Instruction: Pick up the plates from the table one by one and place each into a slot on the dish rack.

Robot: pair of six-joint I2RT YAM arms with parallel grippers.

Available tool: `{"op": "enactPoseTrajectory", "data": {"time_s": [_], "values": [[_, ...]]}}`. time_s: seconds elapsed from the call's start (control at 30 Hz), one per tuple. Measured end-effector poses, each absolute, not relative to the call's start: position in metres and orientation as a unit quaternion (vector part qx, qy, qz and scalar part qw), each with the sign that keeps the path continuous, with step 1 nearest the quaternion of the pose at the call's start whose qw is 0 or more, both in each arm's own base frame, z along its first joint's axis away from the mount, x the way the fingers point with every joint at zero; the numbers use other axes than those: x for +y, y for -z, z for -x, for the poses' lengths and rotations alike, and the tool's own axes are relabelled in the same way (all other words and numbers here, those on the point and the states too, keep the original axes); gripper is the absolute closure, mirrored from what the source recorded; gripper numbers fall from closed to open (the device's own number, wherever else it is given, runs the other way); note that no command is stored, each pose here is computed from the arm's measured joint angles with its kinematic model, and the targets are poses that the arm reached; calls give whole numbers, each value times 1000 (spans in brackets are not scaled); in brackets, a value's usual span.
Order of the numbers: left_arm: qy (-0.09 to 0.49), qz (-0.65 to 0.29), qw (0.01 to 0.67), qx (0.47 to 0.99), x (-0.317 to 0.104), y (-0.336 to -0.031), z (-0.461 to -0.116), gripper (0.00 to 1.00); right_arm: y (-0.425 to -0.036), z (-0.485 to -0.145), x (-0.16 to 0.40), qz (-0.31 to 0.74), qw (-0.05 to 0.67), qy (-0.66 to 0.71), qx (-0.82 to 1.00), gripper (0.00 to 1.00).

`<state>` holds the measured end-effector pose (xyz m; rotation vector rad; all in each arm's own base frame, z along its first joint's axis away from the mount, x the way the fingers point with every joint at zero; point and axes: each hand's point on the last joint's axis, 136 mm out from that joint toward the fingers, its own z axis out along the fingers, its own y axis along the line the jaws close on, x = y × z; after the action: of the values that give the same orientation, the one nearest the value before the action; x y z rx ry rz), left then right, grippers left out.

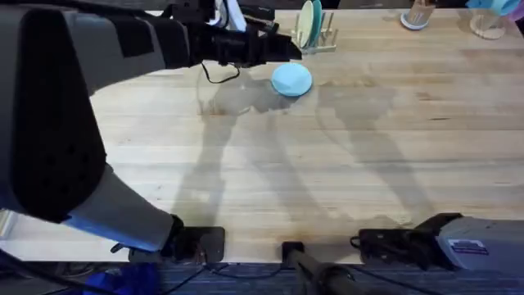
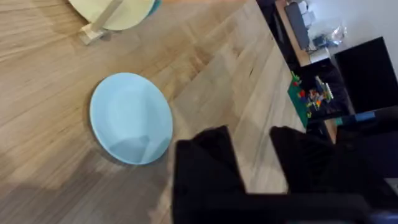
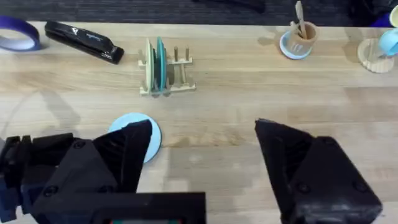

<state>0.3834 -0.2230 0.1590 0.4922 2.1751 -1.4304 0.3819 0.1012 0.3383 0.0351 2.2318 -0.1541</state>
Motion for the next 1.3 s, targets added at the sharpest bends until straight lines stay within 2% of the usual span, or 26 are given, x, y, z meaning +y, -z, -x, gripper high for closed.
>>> {"op": "enactPoseTrajectory", "data": {"time_s": [0.07,0.13,0.2,0.63,0.87,1.03,1.3], "values": [[525,-180,242,796,-224,-159,-383,689,-338,-382,101,-14,437,62,897,5],[526,-175,239,797,-224,-159,-383,901,-338,-382,101,-14,436,62,897,5],[526,-168,236,799,-224,-159,-384,954,-338,-382,101,-14,436,62,898,5],[554,-58,202,805,-222,-171,-400,961,-337,-381,101,-13,434,63,898,6],[567,14,183,803,-203,-174,-412,961,-337,-381,101,-13,434,63,898,5],[588,20,181,788,-194,-180,-419,961,-337,-381,101,-13,434,63,898,6],[618,30,123,776,-200,-151,-419,961,-337,-381,101,-13,434,63,899,6]]}}
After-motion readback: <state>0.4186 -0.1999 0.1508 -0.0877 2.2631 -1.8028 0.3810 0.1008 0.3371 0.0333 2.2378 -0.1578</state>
